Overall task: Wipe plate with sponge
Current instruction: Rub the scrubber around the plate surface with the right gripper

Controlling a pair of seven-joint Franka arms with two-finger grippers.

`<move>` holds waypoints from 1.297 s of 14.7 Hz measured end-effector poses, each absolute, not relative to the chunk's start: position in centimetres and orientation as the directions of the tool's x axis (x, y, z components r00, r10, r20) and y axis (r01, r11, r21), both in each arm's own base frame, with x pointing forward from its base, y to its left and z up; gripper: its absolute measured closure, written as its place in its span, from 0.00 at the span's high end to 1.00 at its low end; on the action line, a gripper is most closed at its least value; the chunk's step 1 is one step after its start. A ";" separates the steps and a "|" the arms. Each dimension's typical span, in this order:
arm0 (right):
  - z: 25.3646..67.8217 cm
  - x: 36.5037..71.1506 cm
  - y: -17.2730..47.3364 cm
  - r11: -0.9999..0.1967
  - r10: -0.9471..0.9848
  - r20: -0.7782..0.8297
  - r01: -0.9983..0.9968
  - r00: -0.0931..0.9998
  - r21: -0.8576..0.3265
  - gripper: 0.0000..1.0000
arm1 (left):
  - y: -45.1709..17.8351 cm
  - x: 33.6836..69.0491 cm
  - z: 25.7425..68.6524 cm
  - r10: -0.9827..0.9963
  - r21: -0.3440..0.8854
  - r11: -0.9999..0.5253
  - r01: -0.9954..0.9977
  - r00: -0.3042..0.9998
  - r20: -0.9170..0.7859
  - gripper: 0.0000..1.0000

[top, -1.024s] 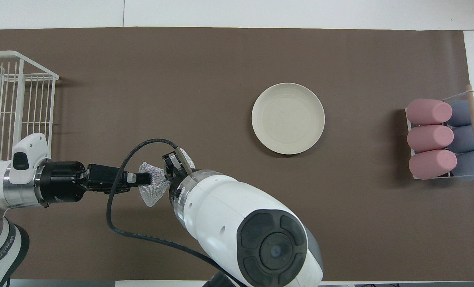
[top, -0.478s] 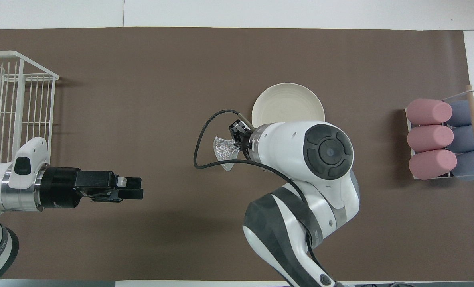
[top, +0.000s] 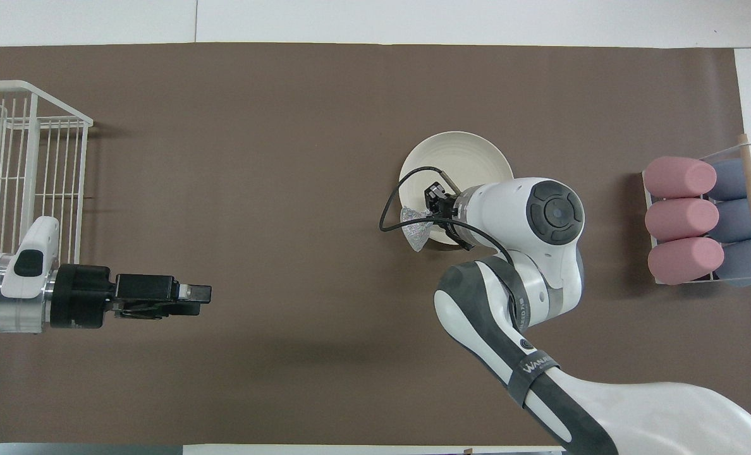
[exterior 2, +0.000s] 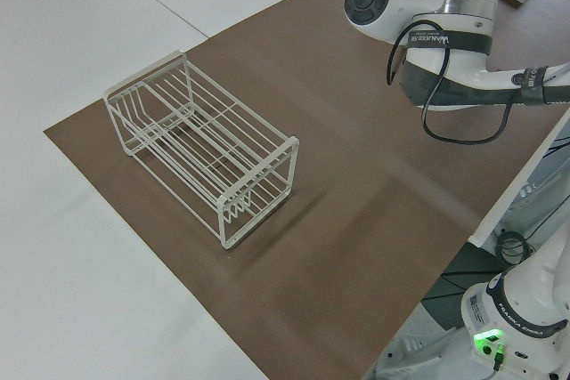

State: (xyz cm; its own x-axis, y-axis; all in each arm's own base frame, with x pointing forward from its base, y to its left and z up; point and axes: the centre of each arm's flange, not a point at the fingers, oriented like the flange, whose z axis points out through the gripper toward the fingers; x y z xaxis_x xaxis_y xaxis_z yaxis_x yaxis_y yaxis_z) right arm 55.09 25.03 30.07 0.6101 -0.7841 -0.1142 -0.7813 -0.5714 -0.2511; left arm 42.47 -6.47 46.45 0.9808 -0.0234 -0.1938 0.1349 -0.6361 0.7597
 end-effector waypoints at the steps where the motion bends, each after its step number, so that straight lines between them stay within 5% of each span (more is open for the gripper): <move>1: 29.4 55.6 24.8 -0.563 -0.789 -0.112 -0.785 0.604 -0.259 0.07 | -5.8 42.6 46.2 -0.017 0.725 -0.678 0.124 0.983 -0.185 1.00; 8: 29.5 58.7 17.2 -0.689 -0.689 -0.029 -0.667 0.724 -0.285 0.07 | -2.5 44.1 48.4 0.131 0.565 -0.790 0.238 0.966 -0.223 1.00; 19: 29.4 56.8 22.5 -0.660 -0.710 -0.071 -0.698 0.700 -0.278 0.07 | -1.5 45.3 50.5 0.145 0.384 -0.901 0.203 0.974 -0.176 1.00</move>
State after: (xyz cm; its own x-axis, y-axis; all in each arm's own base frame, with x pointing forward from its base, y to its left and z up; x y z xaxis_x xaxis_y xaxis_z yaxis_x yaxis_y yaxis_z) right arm 56.76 22.49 29.41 0.7004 -0.7102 -0.0712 -0.6977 -0.6602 -0.2781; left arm 45.33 -1.54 50.53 0.9737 0.1449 -0.1759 0.2034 -0.9007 0.3838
